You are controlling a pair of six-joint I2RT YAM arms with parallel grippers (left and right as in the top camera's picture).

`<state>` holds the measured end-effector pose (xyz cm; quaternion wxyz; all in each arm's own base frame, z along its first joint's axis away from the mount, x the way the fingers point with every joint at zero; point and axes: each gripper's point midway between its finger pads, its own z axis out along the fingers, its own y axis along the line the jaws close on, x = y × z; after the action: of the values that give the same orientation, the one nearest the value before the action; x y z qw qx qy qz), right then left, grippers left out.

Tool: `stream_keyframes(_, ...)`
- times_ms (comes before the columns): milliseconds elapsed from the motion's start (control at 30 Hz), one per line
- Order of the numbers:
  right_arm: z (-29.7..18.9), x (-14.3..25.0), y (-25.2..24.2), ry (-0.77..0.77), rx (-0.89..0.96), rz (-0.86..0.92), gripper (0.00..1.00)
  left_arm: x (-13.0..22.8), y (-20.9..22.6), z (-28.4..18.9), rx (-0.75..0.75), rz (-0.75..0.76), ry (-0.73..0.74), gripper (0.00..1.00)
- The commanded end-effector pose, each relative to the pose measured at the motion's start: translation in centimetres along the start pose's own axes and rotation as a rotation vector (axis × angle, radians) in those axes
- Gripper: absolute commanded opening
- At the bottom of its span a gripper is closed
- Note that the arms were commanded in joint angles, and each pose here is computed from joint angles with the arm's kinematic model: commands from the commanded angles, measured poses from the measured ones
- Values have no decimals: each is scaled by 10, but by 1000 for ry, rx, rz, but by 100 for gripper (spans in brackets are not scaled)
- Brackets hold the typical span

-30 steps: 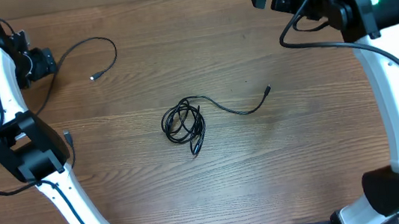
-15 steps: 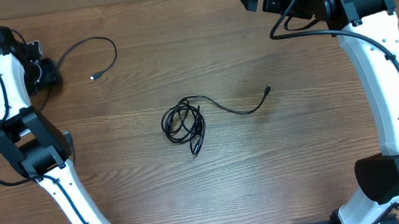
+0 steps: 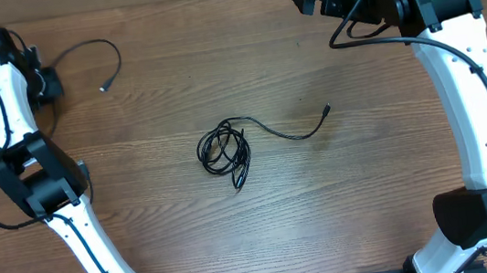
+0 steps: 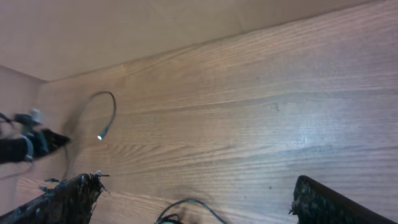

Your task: Untangle cables

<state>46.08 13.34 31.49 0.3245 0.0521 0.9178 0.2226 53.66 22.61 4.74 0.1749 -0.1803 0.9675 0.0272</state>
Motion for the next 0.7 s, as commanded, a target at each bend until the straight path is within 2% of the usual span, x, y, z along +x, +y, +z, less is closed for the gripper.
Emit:
stream_keyframes(0, -5, 1, 4, -3, -10, -11, 100, -83, -5, -149, 18, -159, -377, 4)
stream_keyframes(133, -5, 3, 3, 7, -6, -9, 100, -127, -44, -268, 230, -87, -691, 4)
stream_keyframes(200, -5, 4, 3, 10, -5, -8, 100, -137, -63, -322, 296, -35, -825, 4)
stream_keyframes(300, -5, 4, 3, 10, -5, -8, 100, -139, -85, -379, 337, 10, -954, 4)
stream_keyframes(467, -5, 4, 3, 10, -5, -8, 100, -129, -139, -435, 465, 83, -1054, 4)
stream_keyframes(567, -5, 5, 2, 13, -3, -7, 100, -125, -167, -446, 542, 84, -1066, 4)
stream_keyframes(667, -5, 6, 2, 18, -1, -6, 100, -122, -192, -444, 556, 146, -1070, 4)
